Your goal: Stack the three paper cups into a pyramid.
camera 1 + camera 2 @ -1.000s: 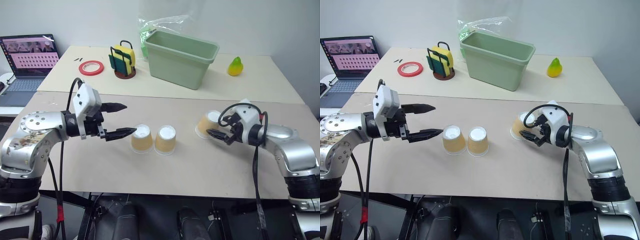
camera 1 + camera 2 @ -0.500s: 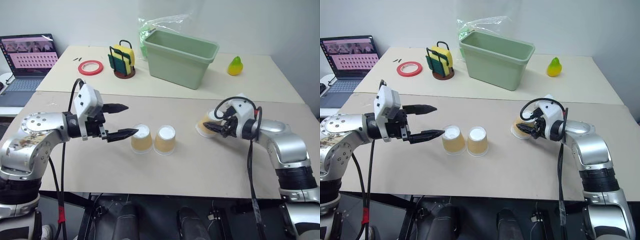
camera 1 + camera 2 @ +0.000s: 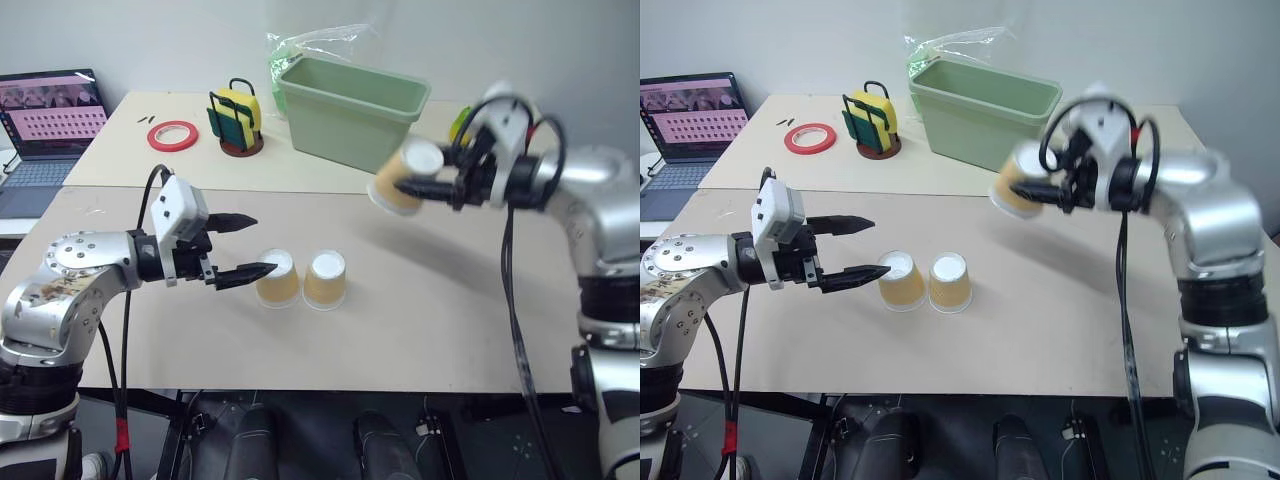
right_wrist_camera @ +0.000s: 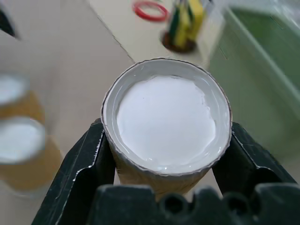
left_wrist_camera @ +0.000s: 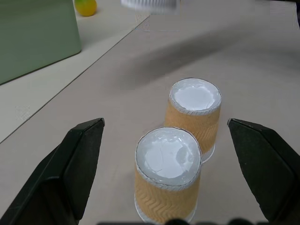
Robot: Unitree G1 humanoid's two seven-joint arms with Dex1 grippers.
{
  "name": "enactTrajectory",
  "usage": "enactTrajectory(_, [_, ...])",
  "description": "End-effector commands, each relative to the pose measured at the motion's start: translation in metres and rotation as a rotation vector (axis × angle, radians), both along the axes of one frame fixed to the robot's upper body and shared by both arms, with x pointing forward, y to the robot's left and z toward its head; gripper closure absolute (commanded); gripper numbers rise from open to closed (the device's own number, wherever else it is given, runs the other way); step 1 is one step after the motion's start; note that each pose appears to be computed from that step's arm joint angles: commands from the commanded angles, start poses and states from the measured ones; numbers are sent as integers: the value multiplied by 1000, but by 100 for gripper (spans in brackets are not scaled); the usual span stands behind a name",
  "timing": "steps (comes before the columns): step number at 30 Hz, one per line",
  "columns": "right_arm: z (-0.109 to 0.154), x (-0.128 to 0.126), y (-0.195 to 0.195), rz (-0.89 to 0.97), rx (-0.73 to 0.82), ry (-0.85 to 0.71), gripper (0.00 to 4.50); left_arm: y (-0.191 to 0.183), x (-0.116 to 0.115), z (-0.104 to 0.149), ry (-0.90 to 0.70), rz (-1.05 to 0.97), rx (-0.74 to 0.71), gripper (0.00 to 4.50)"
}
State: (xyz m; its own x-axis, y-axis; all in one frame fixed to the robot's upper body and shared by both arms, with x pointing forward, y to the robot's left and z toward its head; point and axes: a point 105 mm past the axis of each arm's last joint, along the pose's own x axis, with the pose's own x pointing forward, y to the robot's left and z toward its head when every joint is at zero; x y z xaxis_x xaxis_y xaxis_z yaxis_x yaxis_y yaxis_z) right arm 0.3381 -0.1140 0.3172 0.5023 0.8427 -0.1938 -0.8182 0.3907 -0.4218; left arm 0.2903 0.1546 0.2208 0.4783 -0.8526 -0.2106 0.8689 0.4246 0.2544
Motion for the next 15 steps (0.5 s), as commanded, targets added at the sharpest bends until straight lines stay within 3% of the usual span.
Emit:
enactTrajectory(1, [17, -28, 38, 240, -74, 32, 192, 7, -2, 6, -24, 24, 5, 0])
enactTrajectory(7, [2, -48, 79, 420, -179, 99, 192, 18, -8, 3, -6, 73, 0, 0])
enactTrajectory(15, [-37, -26, 87, 409, -233, 133, 192, 24, -20, 2, 5, 103, 9, 0])
